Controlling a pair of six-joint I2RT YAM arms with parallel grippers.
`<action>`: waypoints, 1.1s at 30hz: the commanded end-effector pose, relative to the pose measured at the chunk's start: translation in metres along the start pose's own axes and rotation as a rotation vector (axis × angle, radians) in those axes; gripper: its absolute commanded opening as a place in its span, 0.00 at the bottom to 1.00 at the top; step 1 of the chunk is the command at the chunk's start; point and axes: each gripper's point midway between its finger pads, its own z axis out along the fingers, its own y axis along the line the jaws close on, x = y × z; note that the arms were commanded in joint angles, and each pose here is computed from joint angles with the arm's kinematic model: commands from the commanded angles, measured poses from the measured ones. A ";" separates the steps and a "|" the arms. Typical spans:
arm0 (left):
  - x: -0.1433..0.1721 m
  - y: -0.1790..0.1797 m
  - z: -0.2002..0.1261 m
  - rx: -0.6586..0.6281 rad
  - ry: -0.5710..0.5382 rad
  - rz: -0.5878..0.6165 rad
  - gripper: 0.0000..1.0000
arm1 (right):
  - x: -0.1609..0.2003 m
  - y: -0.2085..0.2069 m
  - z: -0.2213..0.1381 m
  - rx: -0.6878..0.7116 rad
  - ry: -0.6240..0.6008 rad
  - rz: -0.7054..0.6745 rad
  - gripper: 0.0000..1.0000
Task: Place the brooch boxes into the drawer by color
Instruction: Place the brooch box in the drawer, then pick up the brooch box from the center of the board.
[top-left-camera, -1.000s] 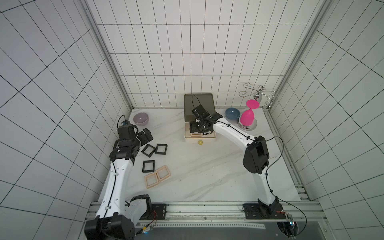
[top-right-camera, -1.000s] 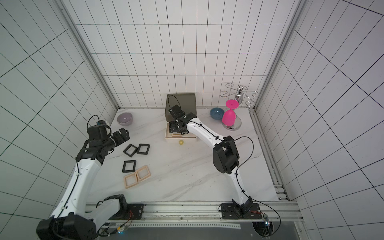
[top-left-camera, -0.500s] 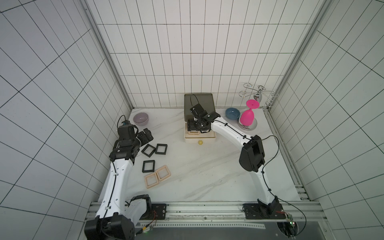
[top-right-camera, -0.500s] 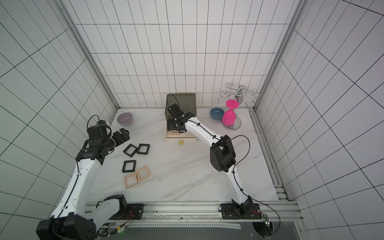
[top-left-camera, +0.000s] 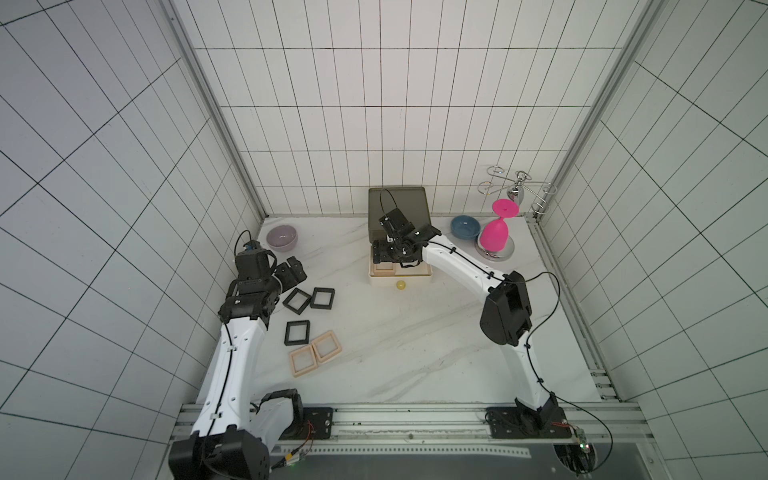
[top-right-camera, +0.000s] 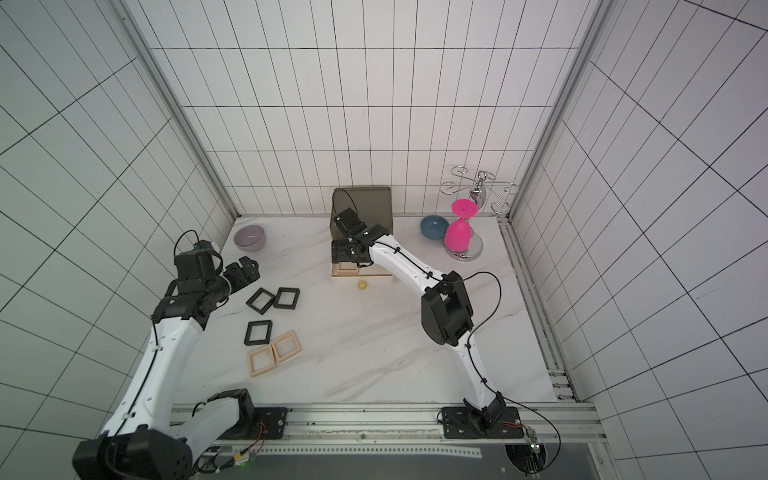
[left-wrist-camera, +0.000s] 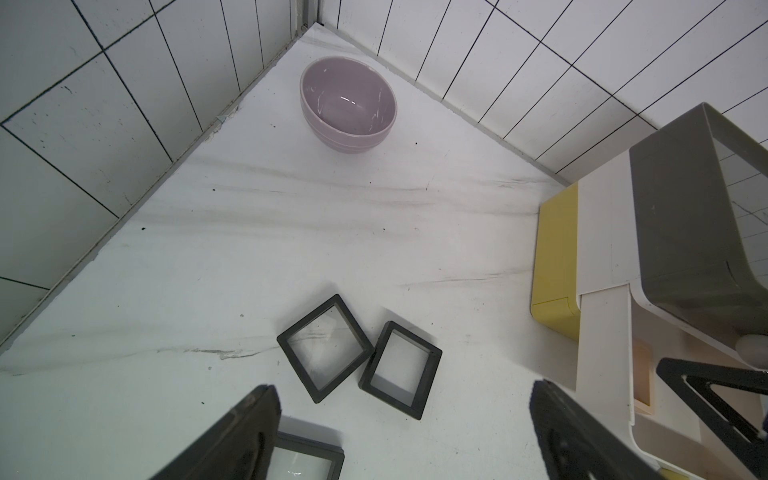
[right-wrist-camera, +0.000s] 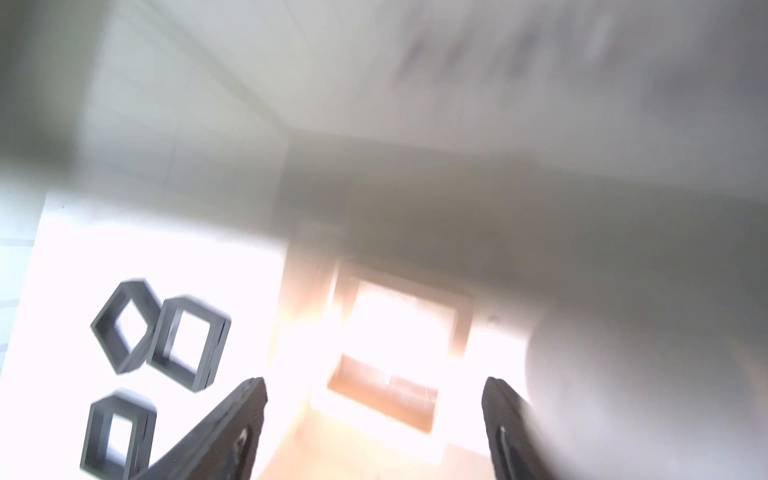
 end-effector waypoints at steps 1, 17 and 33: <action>-0.005 0.002 0.001 -0.008 -0.018 -0.013 0.98 | 0.010 0.039 -0.048 -0.087 -0.065 -0.097 0.87; -0.011 0.022 0.000 -0.066 -0.039 -0.061 0.98 | 0.172 0.145 -0.018 -0.379 0.139 -0.375 0.89; -0.013 0.030 -0.003 -0.105 -0.055 -0.069 0.98 | 0.212 0.159 0.040 -0.320 0.358 -0.410 0.65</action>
